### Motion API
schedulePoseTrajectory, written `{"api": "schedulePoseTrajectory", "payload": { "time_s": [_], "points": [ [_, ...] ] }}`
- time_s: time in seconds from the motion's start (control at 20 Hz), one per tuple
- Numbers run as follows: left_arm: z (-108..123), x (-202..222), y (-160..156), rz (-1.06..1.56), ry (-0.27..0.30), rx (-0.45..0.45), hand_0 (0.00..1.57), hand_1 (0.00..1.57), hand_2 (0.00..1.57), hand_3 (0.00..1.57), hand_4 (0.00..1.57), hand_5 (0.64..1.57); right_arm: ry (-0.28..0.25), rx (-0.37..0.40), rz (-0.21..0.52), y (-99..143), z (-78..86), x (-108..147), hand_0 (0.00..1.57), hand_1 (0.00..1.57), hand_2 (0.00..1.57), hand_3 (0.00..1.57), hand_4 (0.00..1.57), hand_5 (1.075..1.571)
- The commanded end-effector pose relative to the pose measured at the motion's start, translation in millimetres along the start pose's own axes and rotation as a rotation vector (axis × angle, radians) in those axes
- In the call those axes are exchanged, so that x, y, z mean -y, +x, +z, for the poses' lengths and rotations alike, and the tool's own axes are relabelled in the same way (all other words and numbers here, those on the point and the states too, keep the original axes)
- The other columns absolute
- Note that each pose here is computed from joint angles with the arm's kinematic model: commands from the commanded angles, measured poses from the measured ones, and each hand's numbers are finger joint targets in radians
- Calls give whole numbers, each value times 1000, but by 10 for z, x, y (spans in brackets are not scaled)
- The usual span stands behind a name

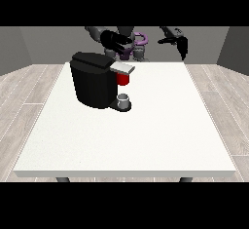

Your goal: Insert the coffee pod into the coffee machine and close the lid

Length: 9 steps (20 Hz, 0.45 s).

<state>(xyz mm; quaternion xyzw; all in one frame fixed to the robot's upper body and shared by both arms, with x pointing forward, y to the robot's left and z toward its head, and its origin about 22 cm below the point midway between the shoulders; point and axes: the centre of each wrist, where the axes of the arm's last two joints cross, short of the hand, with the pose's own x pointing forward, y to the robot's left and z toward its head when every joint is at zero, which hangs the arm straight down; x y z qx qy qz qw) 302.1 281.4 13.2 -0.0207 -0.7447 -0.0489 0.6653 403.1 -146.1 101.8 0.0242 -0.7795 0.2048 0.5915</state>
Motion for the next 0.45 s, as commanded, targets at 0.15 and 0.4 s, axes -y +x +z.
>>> {"api": "schedulePoseTrajectory", "payload": {
  "time_s": [0.15,0.4],
  "points": [
    [93,-42,-146,-3,32,-35,0,0,0,0,185,1571,85,37,-148,-198,330,-403,0,0,0,0,275,1571],
    [399,180,-462,35,73,-85,0,0,0,0,192,1571,4,-113,-282,-701,949,-490,0,0,0,0,157,1571]
  ]
}}
